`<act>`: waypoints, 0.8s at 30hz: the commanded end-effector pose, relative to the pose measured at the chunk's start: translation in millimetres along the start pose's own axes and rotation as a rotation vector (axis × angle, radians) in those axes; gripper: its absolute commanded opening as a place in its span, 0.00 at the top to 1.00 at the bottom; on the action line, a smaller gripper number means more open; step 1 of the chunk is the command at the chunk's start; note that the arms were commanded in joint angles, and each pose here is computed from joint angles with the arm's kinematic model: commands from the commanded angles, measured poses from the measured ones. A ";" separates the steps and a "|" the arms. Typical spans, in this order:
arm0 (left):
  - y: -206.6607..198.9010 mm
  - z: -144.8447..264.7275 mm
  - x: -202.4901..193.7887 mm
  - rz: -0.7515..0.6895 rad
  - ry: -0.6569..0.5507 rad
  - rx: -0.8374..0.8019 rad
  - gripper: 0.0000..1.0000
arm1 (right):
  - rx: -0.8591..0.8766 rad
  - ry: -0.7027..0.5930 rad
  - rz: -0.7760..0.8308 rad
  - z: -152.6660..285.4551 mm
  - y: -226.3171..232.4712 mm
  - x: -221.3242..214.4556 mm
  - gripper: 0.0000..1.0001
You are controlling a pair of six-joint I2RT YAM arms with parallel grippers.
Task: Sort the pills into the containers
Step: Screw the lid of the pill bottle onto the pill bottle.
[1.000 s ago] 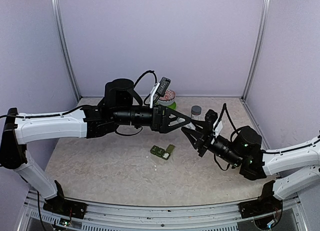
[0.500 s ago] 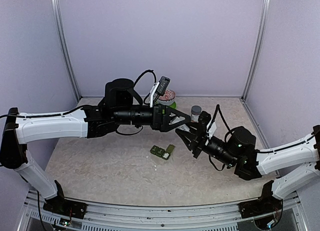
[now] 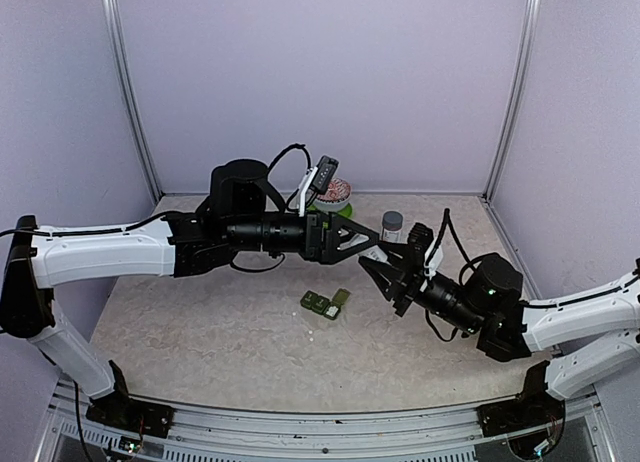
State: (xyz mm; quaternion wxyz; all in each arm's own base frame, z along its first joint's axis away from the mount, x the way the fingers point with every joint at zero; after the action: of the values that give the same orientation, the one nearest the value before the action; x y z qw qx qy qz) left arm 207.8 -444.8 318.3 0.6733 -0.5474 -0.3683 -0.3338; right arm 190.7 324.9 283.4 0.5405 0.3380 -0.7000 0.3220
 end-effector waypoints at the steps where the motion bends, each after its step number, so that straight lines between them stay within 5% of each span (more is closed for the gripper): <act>1: 3.2 7.0 -3.7 0.041 0.025 -0.013 0.01 | -0.004 0.017 0.098 6.3 -0.5 1.9 0.80; 5: 4.4 7.3 -6.0 0.059 0.038 -0.029 0.08 | 0.004 0.050 0.169 9.4 0.0 -4.2 0.80; 11: 6.4 4.7 -10.6 0.084 0.068 -0.051 0.39 | 0.002 0.075 0.211 9.0 -0.7 -9.0 0.80; 24: 19.3 1.0 -22.1 0.115 0.117 -0.004 0.38 | -0.002 0.071 0.219 9.7 -1.4 -7.7 0.80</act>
State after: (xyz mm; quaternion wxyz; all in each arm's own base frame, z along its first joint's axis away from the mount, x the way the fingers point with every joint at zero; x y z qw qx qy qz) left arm 208.4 -438.7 288.2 0.7079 -0.5511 -0.2960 -0.3279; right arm 191.7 319.8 268.6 0.5356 0.2469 -0.7062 0.3917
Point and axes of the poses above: each gripper's point midway between its finger pads, its own z axis back along the fingers, its own y axis along the line the jaws close on, x = y × z, the point moved 1 cm from there along z, back along the fingers, and after that the axes turned 4 degrees about -z, right-handed, at the moved point
